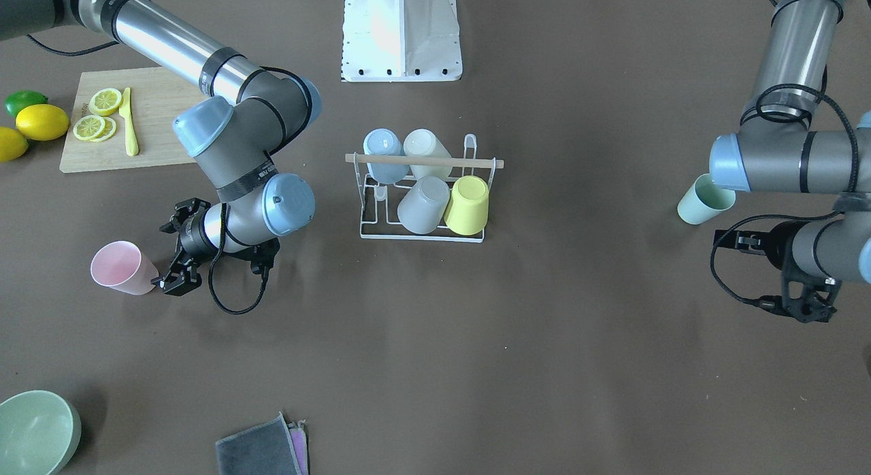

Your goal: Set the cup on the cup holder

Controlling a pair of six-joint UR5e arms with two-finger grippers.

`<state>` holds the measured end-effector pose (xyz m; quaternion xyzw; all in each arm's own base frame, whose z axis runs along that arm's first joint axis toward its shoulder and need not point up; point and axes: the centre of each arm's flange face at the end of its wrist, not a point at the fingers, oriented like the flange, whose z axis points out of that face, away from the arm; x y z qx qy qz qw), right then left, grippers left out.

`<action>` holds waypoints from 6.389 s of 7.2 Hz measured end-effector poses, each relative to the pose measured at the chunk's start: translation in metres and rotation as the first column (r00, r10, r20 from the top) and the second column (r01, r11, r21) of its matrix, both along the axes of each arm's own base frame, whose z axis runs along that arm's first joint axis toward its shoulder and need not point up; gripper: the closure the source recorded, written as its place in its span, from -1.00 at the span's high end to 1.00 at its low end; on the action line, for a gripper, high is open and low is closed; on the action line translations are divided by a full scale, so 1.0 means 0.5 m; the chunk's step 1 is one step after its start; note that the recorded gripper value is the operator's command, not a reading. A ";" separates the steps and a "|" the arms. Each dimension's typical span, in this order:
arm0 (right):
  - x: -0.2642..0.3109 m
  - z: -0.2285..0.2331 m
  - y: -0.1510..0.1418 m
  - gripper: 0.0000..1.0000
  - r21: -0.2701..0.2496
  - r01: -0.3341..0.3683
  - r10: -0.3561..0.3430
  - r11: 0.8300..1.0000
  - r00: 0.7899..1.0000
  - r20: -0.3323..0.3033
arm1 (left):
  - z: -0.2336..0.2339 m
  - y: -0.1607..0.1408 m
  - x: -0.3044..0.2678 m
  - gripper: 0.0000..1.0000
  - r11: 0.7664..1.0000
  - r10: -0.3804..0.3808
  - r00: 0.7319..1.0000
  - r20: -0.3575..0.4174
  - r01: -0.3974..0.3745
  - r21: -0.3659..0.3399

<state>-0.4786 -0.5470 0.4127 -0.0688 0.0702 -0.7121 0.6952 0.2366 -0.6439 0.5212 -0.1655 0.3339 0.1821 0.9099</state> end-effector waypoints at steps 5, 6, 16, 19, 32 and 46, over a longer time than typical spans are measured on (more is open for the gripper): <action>-0.041 0.039 0.041 1.00 0.046 -0.020 0.023 0.999 0.998 -0.061 | 0.067 0.061 0.087 0.95 0.990 0.121 0.992 0.026 -0.119 -0.070; -0.043 0.044 0.041 1.00 0.052 -0.022 0.025 0.998 0.997 -0.071 | 0.077 0.060 0.091 0.95 0.987 0.147 0.989 0.020 -0.145 -0.074; -0.039 0.058 -0.026 1.00 0.089 -0.038 0.048 0.995 0.993 -0.107 | 0.116 0.057 0.166 0.94 0.943 0.290 0.957 0.013 -0.283 -0.178; -0.033 0.064 -0.048 1.00 0.081 -0.050 0.059 0.995 0.992 -0.111 | 0.118 0.066 0.179 0.94 0.931 0.313 0.950 0.014 -0.303 -0.205; -0.003 0.122 -0.041 0.99 0.058 -0.056 0.063 0.997 0.990 -0.122 | 0.128 0.090 0.206 -0.58 0.889 0.405 0.914 0.008 -0.393 -0.234; 0.024 0.149 -0.031 -0.32 0.062 -0.062 0.069 0.996 0.991 -0.116 | -0.161 0.205 -0.118 -1.00 0.915 0.392 0.918 0.065 -0.396 0.081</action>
